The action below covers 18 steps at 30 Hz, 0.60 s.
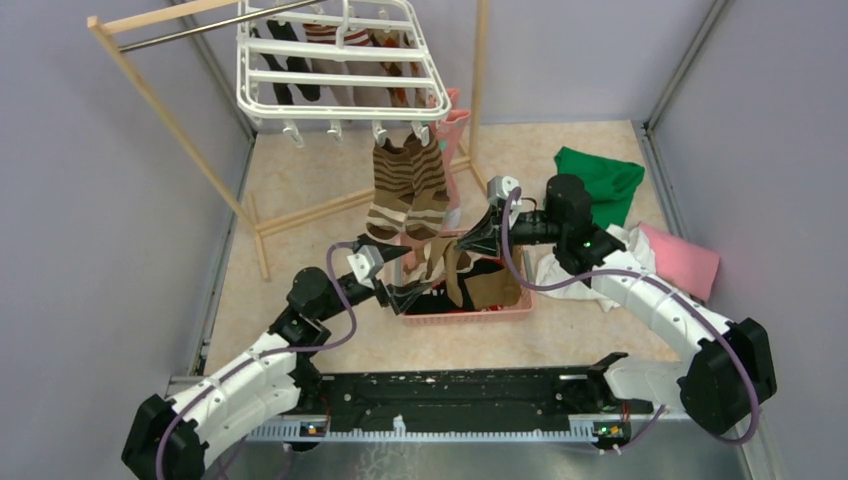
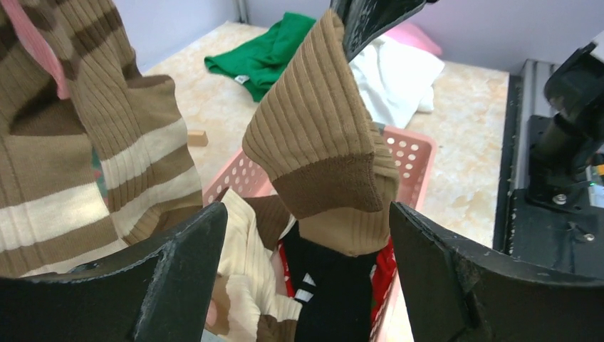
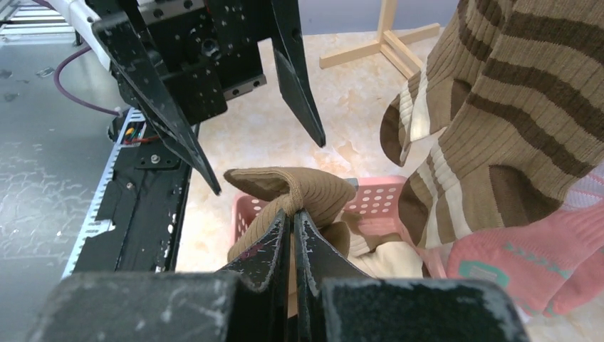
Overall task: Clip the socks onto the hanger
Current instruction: Pick up the sock from the bin.
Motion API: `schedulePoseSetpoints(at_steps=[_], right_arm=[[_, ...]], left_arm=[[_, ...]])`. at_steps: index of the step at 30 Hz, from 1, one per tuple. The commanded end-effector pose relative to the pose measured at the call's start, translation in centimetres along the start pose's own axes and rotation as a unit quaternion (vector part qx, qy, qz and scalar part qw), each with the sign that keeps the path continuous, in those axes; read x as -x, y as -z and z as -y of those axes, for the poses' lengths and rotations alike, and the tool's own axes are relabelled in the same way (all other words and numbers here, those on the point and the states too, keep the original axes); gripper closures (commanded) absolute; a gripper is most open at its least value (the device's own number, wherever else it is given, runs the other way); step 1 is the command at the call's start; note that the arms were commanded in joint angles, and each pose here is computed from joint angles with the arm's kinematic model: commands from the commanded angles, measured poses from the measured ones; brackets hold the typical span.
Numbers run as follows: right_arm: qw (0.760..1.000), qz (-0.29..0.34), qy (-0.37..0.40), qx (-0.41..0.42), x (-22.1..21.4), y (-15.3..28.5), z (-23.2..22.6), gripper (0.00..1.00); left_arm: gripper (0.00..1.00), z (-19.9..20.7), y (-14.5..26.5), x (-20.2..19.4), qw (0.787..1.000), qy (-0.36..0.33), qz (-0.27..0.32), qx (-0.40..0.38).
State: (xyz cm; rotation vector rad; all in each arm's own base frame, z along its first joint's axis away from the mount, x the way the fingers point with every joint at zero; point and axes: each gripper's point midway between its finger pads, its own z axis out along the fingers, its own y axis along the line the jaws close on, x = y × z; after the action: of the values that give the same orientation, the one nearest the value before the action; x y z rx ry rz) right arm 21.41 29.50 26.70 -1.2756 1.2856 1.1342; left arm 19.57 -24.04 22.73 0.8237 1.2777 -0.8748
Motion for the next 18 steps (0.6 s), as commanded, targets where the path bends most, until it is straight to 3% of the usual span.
schedulePoseSetpoints(at_steps=[1, 6, 9, 16, 18], right_arm=[[1.000, 0.019, 0.010, 0.018, 1.3, -0.7, -0.4, 1.00], [1.000, 0.017, 0.006, 0.016, 1.1, -0.8, -0.2, 1.00], [1.000, 0.016, 0.004, 0.018, 1.0, -0.9, -0.2, 1.00], [1.000, -0.005, 0.004, 0.015, 0.2, -0.8, 0.0, 1.00], [1.000, -0.017, 0.003, 0.013, -0.3, -0.6, -0.1, 1.00]], left_arm=[[0.12, -1.6, -1.6, 2.2, 0.998, -0.050, 0.025, 0.030], [0.21, -1.9, -3.1, 1.4, 0.999, -0.042, 0.010, 0.032], [0.32, -2.2, -3.7, 1.2, 0.999, -0.035, 0.005, 0.033], [0.91, -1.2, -3.8, 1.0, 0.999, -0.033, -0.009, 0.003], [1.00, -0.9, -3.3, 1.2, 0.999, -0.044, -0.018, -0.002]])
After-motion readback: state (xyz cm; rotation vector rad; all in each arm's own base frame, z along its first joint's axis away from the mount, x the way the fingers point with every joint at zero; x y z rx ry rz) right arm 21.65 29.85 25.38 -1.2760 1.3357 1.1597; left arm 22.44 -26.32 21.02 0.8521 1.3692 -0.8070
